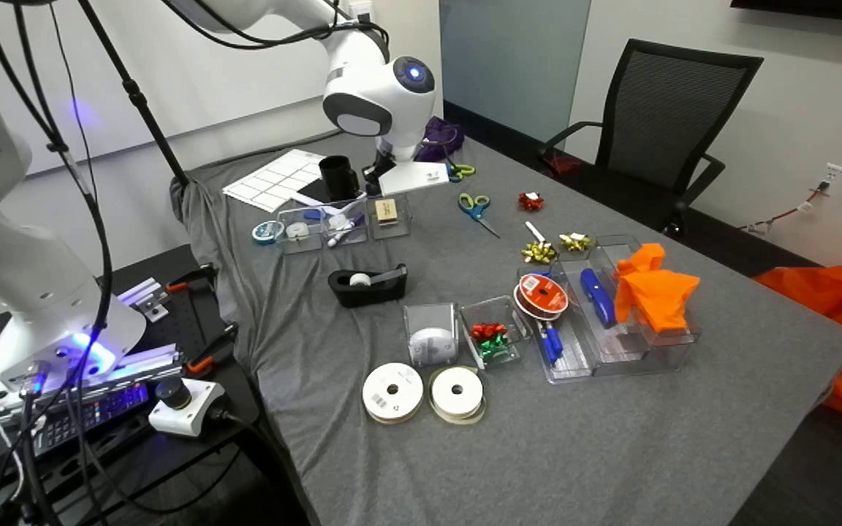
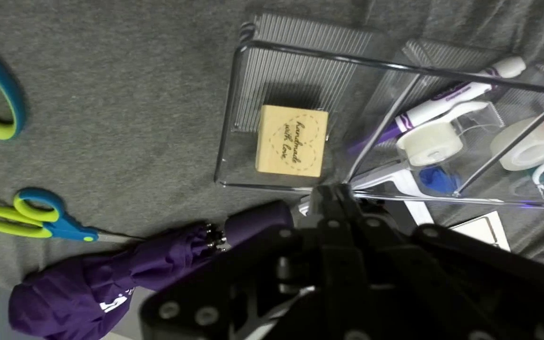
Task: Remove the brown object from the top compartment of the clear case on the left and put it on the table
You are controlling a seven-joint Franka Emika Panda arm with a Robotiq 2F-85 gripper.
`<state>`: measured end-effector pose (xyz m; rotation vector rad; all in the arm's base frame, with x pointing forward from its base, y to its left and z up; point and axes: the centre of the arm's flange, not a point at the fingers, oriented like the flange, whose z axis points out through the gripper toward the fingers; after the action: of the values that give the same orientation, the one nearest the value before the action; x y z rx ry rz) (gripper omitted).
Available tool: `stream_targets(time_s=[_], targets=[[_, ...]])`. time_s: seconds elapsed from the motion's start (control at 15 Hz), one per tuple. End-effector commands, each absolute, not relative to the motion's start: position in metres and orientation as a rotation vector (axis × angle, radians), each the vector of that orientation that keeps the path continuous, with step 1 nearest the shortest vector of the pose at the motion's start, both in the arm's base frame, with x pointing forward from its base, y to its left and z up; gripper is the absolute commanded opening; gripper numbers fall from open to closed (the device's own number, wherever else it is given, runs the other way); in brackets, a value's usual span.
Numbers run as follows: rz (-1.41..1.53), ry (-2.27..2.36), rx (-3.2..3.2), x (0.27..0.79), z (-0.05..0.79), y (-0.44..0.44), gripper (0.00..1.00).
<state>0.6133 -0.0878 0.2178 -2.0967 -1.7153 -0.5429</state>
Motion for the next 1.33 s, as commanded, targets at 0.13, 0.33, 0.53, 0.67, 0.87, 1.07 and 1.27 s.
stream_targets(time_s=[0.13, 0.33, 0.53, 0.67, 0.87, 1.07, 1.27], targets=[[-0.586, -1.697, -2.198, 0.607, 0.214, -0.063, 0.0], [-0.526, -1.681, -2.298, 0.617, 0.207, -0.043, 0.26], [-0.297, -1.686, -2.405, 0.63, 0.217, -0.057, 0.41], [-0.2, -1.656, -2.467, 0.642, 0.23, -0.067, 0.55], [-0.151, -1.62, -2.478, 0.649, 0.242, -0.073, 0.75], [-0.145, -1.604, -2.454, 0.648, 0.242, -0.068, 0.95], [-0.137, -1.612, -2.451, 0.643, 0.231, -0.054, 1.0]])
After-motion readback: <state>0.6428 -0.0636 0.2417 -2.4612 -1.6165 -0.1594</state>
